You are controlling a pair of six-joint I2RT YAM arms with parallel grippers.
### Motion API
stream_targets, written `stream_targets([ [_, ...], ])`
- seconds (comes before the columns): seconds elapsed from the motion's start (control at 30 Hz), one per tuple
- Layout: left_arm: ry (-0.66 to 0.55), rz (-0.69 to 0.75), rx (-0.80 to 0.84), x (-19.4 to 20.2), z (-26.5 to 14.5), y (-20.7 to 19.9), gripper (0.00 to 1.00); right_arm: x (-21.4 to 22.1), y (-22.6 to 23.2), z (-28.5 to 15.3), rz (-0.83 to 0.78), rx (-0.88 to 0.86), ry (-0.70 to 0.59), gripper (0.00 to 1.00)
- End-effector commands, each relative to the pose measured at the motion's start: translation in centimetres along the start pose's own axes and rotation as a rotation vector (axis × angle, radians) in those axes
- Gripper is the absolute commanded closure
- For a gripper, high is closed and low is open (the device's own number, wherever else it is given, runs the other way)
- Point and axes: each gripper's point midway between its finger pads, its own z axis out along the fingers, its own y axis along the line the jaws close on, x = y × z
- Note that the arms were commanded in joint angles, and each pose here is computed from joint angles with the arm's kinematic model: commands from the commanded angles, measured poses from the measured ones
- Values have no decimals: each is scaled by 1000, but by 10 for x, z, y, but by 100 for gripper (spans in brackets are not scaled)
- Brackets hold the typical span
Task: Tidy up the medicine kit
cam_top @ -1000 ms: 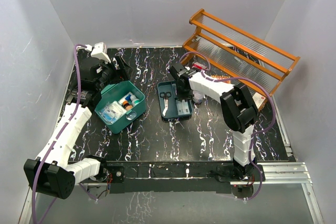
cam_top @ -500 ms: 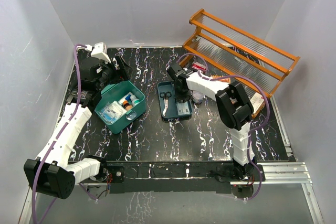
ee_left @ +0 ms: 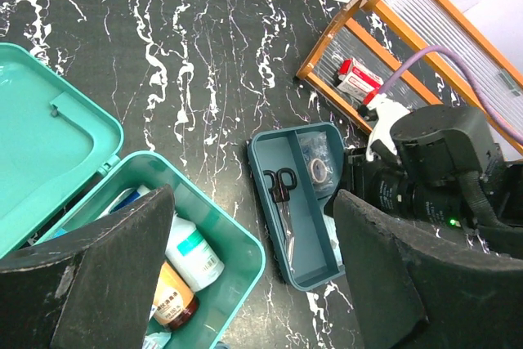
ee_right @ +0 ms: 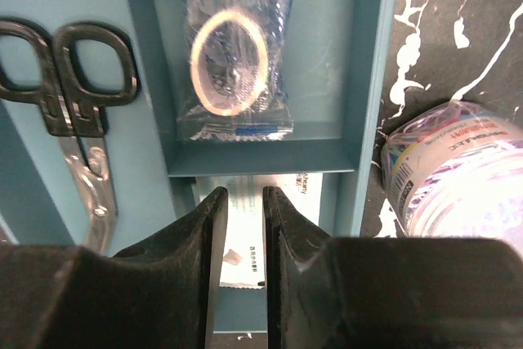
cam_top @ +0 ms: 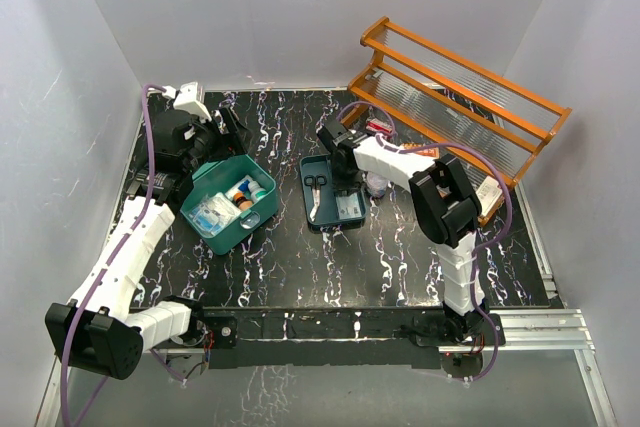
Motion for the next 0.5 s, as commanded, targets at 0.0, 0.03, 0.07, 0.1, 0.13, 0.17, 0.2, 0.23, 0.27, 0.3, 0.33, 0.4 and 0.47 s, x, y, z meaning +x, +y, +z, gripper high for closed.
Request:
stream_targets([
  [0.0, -37, 12, -11, -14, -11, -2, 22, -41, 21, -47, 37, -87, -138, 77],
  [0.03, -34, 10, -21, -13, -11, 0, 22, -42, 25, -50, 35, -100, -141, 77],
  [0.07, -32, 7, -33, -12, -11, 2, 22, -41, 28, -52, 34, -107, -142, 77],
  [0.1, -30, 5, -43, -12, -12, 3, 22, -40, 31, -54, 32, -113, -143, 76],
  [0.13, -30, 5, -51, -12, -12, 5, 22, -39, 34, -55, 28, -120, -142, 76],
  [0.17, -27, 2, -62, -11, -13, 6, 21, -37, 38, -54, 23, -128, -136, 76],
  [0.2, -27, -1, -77, -11, -13, 9, 21, -34, 42, -53, 18, -135, -130, 75],
  [0.23, -23, -4, -88, -10, -14, 11, 21, -32, 45, -51, 11, -139, -122, 75],
  [0.27, -17, -6, -97, -8, -14, 13, 21, -28, 48, -49, 4, -139, -112, 75],
  [0.3, -12, -8, -106, -7, -15, 14, 20, -26, 50, -47, 1, -138, -105, 75],
  [0.33, -6, -10, -119, -5, -15, 17, 20, -24, 51, -45, -2, -136, -101, 75],
  [0.4, 10, -11, -146, -1, -16, 22, 19, -21, 53, -41, -6, -130, -95, 75],
  [0.47, 25, -9, -172, 2, -17, 27, 18, -19, 51, -36, -9, -115, -87, 76],
])
